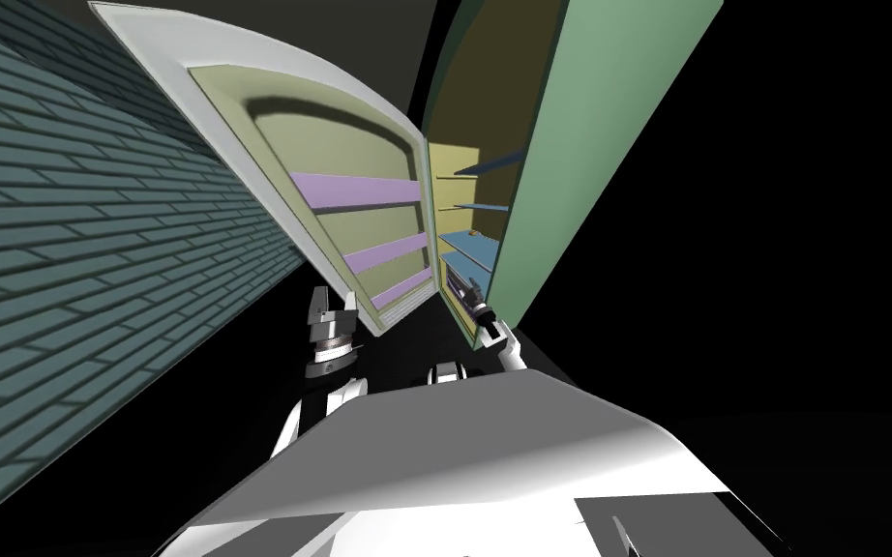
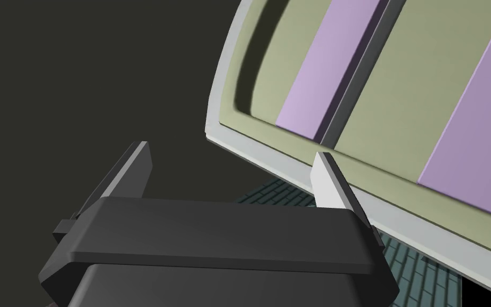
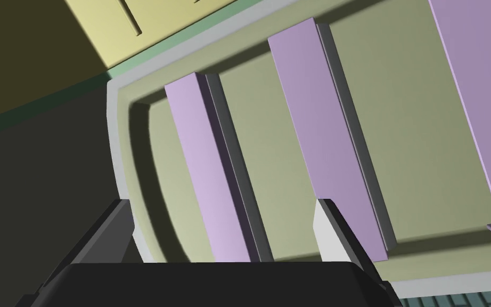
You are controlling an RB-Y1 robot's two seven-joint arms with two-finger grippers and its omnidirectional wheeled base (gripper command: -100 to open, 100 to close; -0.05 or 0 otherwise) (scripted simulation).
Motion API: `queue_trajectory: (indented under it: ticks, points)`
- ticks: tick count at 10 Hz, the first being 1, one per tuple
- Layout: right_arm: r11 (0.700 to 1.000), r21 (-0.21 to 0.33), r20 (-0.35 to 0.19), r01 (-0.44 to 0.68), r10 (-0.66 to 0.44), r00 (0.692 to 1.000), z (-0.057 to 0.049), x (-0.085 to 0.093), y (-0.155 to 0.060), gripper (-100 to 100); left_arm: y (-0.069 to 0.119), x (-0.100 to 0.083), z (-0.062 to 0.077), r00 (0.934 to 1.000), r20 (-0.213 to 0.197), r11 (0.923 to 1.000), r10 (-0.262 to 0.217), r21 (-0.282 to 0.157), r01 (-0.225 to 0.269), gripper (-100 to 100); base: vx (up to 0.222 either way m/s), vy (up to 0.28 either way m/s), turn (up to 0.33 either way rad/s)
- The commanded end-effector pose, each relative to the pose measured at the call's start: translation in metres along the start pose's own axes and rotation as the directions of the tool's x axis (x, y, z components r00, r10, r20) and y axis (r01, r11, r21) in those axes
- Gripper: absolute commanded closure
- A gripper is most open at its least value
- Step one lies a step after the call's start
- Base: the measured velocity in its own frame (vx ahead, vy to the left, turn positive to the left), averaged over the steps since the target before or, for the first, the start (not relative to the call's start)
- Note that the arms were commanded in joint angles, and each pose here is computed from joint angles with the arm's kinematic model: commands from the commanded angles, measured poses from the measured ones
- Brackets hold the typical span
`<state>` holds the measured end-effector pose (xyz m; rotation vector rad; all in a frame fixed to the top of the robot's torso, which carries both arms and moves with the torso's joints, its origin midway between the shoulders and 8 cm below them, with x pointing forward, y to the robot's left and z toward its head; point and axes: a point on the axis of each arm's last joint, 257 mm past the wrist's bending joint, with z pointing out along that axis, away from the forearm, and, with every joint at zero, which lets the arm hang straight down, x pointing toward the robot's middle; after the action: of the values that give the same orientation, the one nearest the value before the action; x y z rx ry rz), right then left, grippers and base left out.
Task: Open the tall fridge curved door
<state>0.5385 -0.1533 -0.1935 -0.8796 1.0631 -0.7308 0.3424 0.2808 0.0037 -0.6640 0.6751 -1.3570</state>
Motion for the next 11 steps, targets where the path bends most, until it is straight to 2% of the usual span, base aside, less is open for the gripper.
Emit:
queue_trajectory:
  ticks: [1, 4, 5, 6, 11]
  points:
    - [1.000, 0.001, -0.007, 0.000, 0.000, 1.000, 0.015, -0.004, -0.011, -100, 0.000, 0.000, 0.000, 1.0000, 0.000, 1.0000, 0.000, 0.000, 0.000, 0, -0.046, -0.013, 0.014]
    - [1.000, 0.006, -0.013, 0.001, -0.001, 1.000, 0.032, -0.008, -0.024, -100, 0.000, 0.000, 0.000, 1.0000, 0.000, 1.0000, 0.000, 0.000, 0.000, 0, -0.052, -0.018, 0.022]
    - [1.000, 0.006, -0.009, 0.002, -0.002, 1.000, 0.029, -0.009, -0.022, -100, 0.000, 0.000, 0.000, 1.0000, 0.000, 1.0000, 0.000, 0.000, 0.000, 0, -0.022, -0.007, 0.005]
    - [1.000, 0.005, -0.012, 0.001, -0.001, 1.000, 0.030, -0.008, -0.022, 0, 0.000, 0.000, 0.000, 1.0000, 0.000, 1.0000, 0.000, 0.000, 0.000, 0, -0.005, -0.002, -0.001]
    - [1.000, 0.005, -0.012, 0.001, -0.001, 1.000, 0.030, -0.008, -0.022, 0, 0.000, 0.000, 0.000, 1.0000, 0.000, 1.0000, 0.000, 0.000, 0.000, 0, 0.000, 0.000, 0.000]
